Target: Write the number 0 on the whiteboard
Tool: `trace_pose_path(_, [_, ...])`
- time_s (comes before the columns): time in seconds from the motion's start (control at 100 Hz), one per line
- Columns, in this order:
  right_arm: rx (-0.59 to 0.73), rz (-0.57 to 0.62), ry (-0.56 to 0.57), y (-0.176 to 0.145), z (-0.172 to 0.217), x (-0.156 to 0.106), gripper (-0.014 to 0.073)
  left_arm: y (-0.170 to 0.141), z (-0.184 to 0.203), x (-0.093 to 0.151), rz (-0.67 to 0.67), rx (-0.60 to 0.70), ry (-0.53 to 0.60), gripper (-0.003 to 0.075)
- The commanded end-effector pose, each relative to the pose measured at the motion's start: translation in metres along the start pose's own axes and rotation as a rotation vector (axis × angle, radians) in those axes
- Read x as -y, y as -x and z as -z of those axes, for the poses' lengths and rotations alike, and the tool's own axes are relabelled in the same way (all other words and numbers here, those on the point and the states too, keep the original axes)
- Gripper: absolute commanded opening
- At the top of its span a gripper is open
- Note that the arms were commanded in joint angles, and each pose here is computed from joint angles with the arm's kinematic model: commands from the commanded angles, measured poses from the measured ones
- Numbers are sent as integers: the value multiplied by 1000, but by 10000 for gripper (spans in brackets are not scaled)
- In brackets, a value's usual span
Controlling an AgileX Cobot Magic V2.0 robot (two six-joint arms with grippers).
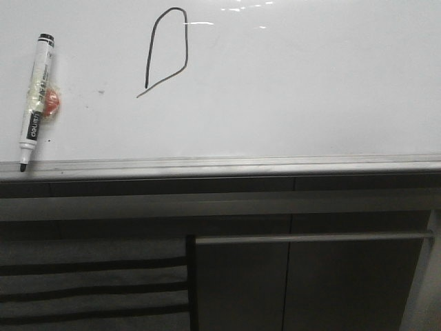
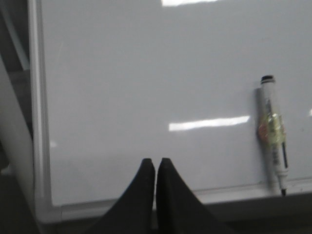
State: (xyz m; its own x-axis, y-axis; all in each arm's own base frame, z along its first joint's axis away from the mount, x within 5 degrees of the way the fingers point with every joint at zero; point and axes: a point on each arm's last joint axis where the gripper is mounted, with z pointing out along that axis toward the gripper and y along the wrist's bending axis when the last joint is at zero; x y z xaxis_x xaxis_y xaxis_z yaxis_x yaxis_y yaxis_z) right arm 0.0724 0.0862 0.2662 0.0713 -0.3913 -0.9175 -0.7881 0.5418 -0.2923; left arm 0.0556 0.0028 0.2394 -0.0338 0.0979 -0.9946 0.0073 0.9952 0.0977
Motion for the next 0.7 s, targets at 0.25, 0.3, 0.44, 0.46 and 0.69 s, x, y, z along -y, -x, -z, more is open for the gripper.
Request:
trace_pose_path(0.25, [79,-7,-54,13,2,7,-69,-43,-6,6,223,13,24,-20])
trace_pose_path(0.3, [79,-7,-54,13,2,7,-69,-45,-6,6,239,-7,22,-20])
trace_pose_path(0.44, [79,-7,-54,13,2,7,-69,-52,-3,7,164,-65,13,-20])
trace_pose_path(0.46, [79,-7,-54,13,2,7,-69,-53,-3,8,153,-78,12,-20])
trace_pose_path(0.69, [76,-7,-52,13,2,7,-69,-62,0,9,87,-161,3,-20])
